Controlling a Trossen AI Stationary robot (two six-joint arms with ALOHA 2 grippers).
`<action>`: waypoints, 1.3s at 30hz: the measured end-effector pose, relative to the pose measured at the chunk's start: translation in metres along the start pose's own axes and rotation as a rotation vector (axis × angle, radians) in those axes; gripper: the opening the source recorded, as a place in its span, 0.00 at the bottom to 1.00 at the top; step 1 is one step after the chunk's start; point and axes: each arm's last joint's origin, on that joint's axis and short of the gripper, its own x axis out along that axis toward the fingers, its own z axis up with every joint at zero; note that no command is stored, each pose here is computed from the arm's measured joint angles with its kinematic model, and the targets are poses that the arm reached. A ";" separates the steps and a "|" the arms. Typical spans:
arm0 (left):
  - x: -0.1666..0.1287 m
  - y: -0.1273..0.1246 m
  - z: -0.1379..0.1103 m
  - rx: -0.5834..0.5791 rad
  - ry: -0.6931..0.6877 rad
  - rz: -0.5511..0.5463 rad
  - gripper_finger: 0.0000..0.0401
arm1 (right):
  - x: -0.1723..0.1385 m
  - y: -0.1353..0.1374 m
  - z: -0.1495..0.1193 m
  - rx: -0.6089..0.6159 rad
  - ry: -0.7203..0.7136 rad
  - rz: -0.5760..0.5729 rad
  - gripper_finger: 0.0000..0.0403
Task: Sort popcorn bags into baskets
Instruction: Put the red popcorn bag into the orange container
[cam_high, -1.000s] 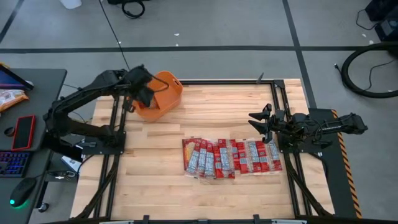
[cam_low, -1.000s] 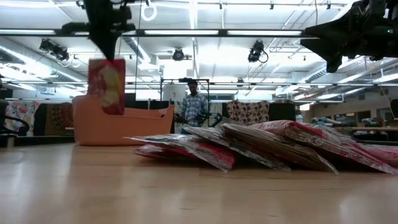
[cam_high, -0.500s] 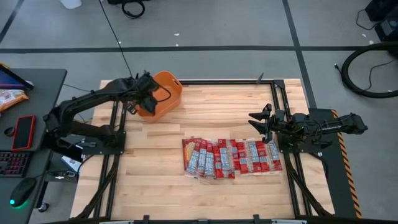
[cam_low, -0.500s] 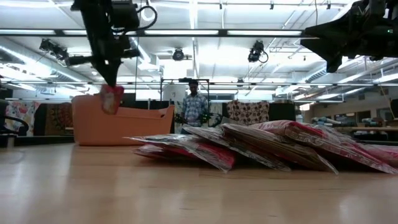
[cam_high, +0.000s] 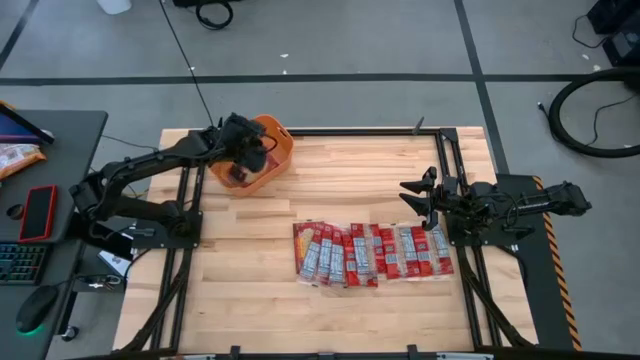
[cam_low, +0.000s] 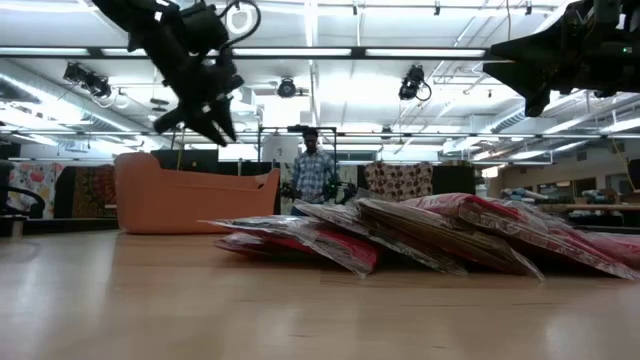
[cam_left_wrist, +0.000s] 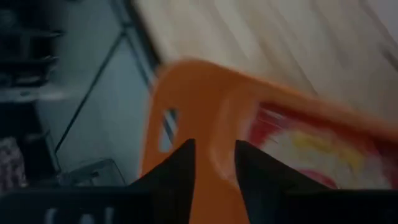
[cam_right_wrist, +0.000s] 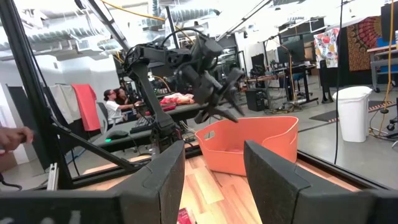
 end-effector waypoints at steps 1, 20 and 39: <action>0.000 0.000 0.004 -0.050 -0.024 0.008 0.33 | 0.000 0.000 0.000 0.000 0.000 0.000 0.42; 0.029 -0.105 0.148 -0.374 -0.112 -0.266 0.37 | 0.000 0.000 0.000 0.000 0.000 0.000 0.42; 0.015 -0.214 0.221 0.309 -0.279 -0.154 0.37 | 0.000 0.000 0.000 0.000 0.000 0.000 0.42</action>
